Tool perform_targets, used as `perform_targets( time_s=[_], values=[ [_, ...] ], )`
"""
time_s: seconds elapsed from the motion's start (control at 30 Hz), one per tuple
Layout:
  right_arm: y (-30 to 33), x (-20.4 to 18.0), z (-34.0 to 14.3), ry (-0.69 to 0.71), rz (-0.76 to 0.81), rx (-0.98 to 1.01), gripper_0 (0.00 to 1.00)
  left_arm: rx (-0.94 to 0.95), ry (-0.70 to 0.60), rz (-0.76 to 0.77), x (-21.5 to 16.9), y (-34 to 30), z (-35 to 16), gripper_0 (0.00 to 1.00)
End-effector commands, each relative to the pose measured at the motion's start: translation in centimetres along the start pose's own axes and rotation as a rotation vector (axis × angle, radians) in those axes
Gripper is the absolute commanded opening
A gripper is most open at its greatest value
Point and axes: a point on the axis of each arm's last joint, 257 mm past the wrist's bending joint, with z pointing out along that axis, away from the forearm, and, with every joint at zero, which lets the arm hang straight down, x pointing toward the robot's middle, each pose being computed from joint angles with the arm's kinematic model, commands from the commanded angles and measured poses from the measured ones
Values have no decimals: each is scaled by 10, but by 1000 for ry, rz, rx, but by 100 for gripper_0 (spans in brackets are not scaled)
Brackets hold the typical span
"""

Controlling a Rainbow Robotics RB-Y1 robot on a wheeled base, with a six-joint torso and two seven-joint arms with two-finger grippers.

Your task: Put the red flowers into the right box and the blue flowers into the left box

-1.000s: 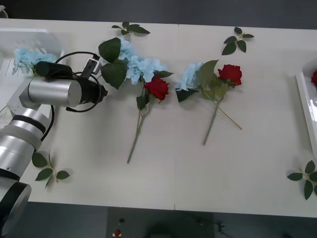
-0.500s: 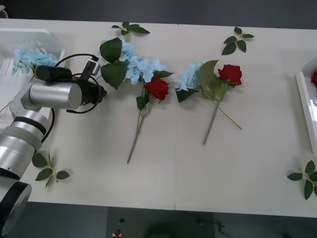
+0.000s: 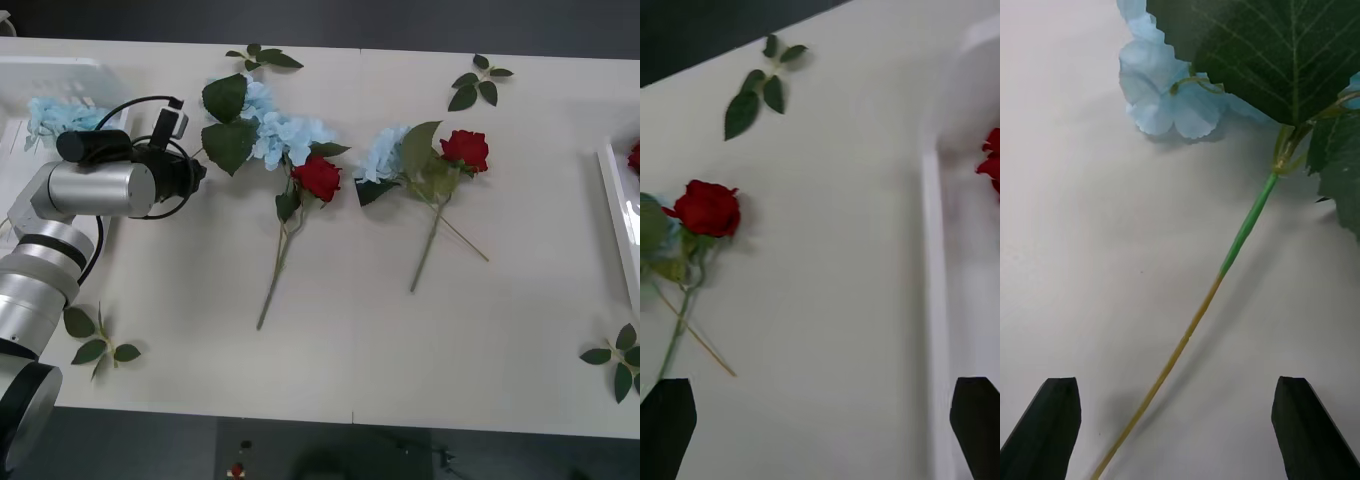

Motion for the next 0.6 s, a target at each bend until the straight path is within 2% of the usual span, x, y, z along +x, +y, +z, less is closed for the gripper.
perform_targets(
  time_s=[0.03, 0.5, 0.6],
  values=[
    [45, -5, 13, -21, -61, -98, 100, -12, -50, -11, -27, 8, -5, 73],
    [186, 13, 44, -57, -302, -354, 100, -13, -3, -49, 9, 8, -3, 73],
    [210, 13, 50, -70, -401, -374, 100, -12, 8, -59, 17, 8, -2, 62]
  ],
)
